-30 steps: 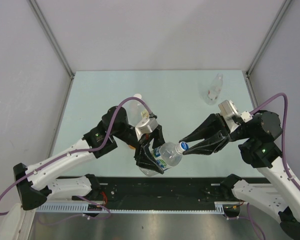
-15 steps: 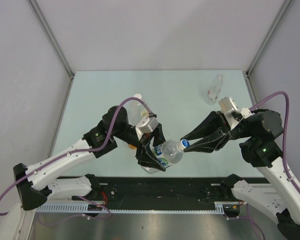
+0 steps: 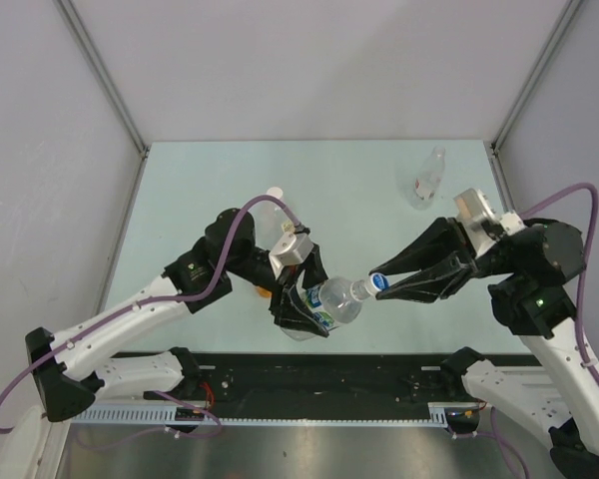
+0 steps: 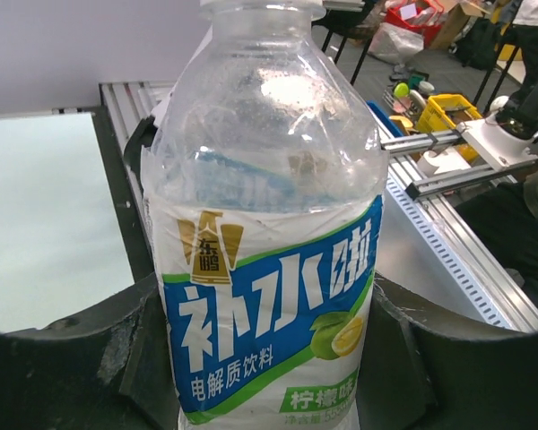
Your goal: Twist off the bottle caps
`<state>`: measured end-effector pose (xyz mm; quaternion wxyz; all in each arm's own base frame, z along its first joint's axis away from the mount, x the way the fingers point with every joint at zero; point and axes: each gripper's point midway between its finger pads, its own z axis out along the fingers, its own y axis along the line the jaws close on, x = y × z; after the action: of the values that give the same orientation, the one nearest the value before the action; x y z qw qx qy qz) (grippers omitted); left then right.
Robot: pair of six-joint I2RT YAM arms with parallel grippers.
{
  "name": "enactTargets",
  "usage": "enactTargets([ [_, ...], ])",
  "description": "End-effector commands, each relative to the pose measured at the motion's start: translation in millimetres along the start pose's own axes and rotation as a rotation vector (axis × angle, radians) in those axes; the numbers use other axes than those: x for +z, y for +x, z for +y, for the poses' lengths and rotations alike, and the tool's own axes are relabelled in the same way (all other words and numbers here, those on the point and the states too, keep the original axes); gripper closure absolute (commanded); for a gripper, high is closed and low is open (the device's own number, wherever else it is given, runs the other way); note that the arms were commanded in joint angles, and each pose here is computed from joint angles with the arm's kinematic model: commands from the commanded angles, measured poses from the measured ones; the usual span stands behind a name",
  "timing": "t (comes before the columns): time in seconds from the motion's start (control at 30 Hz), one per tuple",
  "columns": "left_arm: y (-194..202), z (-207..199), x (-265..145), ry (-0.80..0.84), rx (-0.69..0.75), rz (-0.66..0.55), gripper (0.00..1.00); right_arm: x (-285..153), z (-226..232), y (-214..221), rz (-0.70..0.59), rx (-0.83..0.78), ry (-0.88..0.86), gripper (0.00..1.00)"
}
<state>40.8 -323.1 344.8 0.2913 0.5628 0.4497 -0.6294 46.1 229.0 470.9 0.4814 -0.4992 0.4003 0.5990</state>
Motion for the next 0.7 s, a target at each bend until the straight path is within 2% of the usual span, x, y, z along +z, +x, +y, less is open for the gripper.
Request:
enactTargets([
  [0.0,2,1,-7,-0.004,0.040,0.009,1.00,-5,38,-45,-0.068,-0.172,-0.042,1.00],
  [0.1,4,4,-8,-0.019,0.037,0.007,1.00,-6,37,-48,-0.077,-0.177,-0.025,1.00],
  [0.2,4,7,-10,-0.044,0.040,0.004,1.00,-7,19,-52,-0.104,-0.183,0.083,1.00],
  [0.3,0,8,-12,-0.078,0.052,-0.006,1.00,-22,-32,-55,-0.154,-0.165,0.391,1.00],
  [0.33,0,9,-13,-0.087,0.055,-0.009,1.00,-34,-59,-53,-0.170,-0.132,0.549,1.00],
  [0.43,-4,12,-16,-0.140,0.075,-0.027,1.00,-68,-113,-40,-0.154,-0.095,0.865,1.00],
  [0.47,-7,11,-18,-0.156,0.084,-0.035,1.00,-78,-132,-31,-0.139,-0.062,0.954,1.00],
  [0.5,-7,15,-19,-0.185,0.082,-0.040,1.00,-101,-152,-22,-0.135,-0.026,1.120,1.00],
  [0.6,-12,25,-24,-0.270,0.099,-0.068,1.00,-145,-187,6,-0.106,0.030,1.411,1.00],
  [0.67,-15,29,-29,-0.319,0.112,-0.085,1.00,-166,-199,32,-0.076,0.058,1.533,1.00],
])
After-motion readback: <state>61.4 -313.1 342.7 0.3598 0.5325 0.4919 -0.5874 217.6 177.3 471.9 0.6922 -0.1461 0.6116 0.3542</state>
